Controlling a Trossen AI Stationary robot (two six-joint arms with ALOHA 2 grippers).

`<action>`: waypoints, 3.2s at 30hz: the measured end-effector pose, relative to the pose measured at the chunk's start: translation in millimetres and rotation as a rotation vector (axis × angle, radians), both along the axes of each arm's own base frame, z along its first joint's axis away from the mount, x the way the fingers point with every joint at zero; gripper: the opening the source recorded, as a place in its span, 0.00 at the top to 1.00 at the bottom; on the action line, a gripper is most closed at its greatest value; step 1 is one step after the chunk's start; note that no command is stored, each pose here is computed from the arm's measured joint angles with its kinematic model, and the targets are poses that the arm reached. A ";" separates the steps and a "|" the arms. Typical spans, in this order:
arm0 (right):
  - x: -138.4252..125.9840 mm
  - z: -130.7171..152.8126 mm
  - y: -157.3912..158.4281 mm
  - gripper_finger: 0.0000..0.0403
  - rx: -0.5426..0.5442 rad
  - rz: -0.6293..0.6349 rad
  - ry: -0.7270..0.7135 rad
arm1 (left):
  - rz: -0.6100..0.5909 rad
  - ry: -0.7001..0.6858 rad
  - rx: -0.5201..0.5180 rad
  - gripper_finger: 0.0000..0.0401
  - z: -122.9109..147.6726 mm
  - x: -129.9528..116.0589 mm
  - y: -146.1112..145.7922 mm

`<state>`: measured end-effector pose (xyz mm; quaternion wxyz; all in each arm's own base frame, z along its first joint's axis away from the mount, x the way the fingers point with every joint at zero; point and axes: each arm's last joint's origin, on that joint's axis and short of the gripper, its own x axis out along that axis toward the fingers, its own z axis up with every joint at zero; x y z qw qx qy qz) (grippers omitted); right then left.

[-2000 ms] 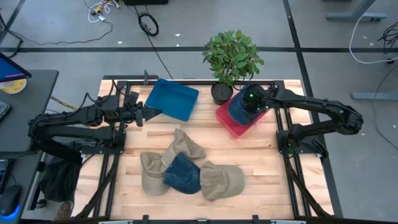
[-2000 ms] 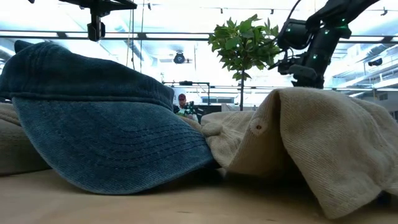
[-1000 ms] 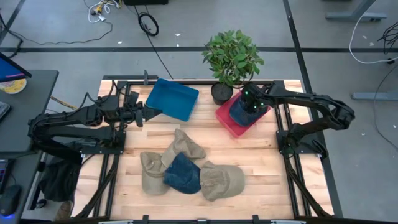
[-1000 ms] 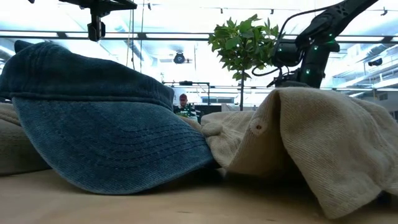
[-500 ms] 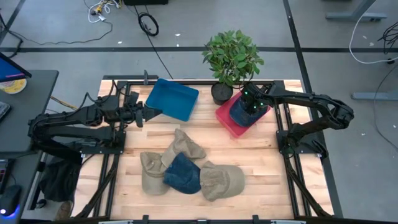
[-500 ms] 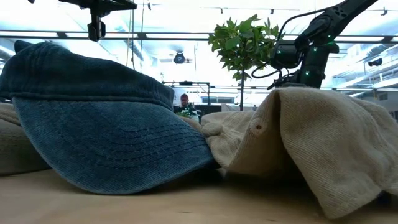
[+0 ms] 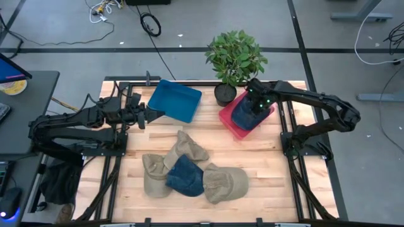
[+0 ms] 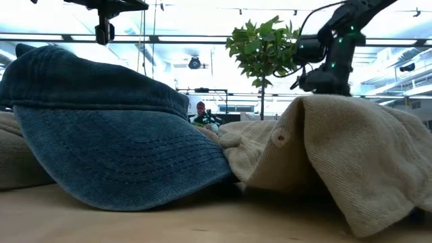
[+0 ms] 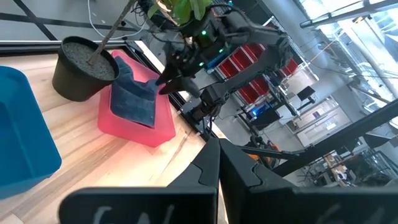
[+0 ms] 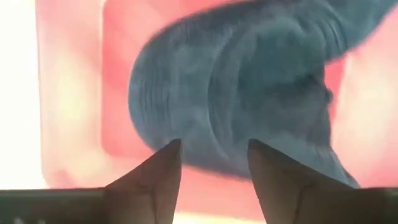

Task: Pick & Place hat
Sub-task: Put the blue cap into the red bin

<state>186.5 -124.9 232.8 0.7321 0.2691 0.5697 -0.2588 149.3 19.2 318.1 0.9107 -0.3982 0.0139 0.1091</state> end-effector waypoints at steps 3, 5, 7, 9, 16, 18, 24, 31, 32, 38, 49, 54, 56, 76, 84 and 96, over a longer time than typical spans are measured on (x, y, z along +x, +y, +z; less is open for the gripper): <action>-4.2 22.5 9.8 0.54 -0.020 0.027 -0.029 | 0.000 0.001 0.000 0.99 -0.2 0.1 0.0; -10.5 33.5 18.3 0.56 -0.020 0.018 -0.046 | 0.000 0.001 -0.001 0.99 -0.1 0.0 0.0; -18.4 42.8 27.7 0.59 -0.013 -0.008 -0.063 | -0.004 -0.003 -0.025 0.99 -0.2 0.1 -0.2; -28.8 51.4 39.5 0.61 -0.001 -0.037 -0.077 | -0.022 -0.003 -0.066 0.98 -0.8 0.1 -0.9; -44.8 80.8 83.4 0.65 0.038 -0.087 -0.331 | -0.071 0.115 -0.169 0.85 -13.3 -0.1 -4.9; -44.9 86.8 92.3 0.66 0.062 -0.094 -0.406 | -0.070 0.143 -0.188 0.79 -16.4 0.8 -5.6; -29.2 101.6 113.5 0.66 0.107 -0.045 -0.620 | -0.092 0.191 -0.231 0.58 -23.2 10.6 -8.8; -3.7 116.5 142.4 0.66 0.119 0.064 -0.845 | -0.194 0.355 -0.229 0.37 -46.6 38.1 -27.8; -0.5 117.0 145.4 0.66 0.110 0.065 -0.860 | -0.212 0.377 -0.225 0.36 -50.2 42.1 -31.8; 22.1 101.3 159.8 0.66 0.123 0.051 -0.787 | -0.296 0.446 -0.287 0.33 -67.1 61.6 -57.1; 85.5 79.5 194.4 0.66 0.397 0.101 -0.877 | -0.404 0.441 -0.361 0.47 -81.2 79.5 -96.3; 101.1 67.8 203.3 0.66 0.474 0.161 -0.865 | -0.476 0.460 -0.353 0.57 -79.1 75.4 -110.8; 104.2 63.5 206.0 0.66 0.473 0.171 -0.853 | -0.505 0.440 -0.324 0.62 -69.2 75.7 -117.4; 104.6 64.4 221.3 0.66 0.313 0.469 -0.937 | -0.502 0.604 -0.110 0.61 -24.3 135.6 -124.7; 107.8 75.8 223.8 0.66 0.193 0.564 -1.087 | -0.486 0.676 -0.183 0.48 -49.1 150.8 -139.9; 103.3 64.9 225.5 0.66 0.239 0.490 -0.952 | -0.585 0.683 -0.033 0.55 -35.0 158.3 -157.5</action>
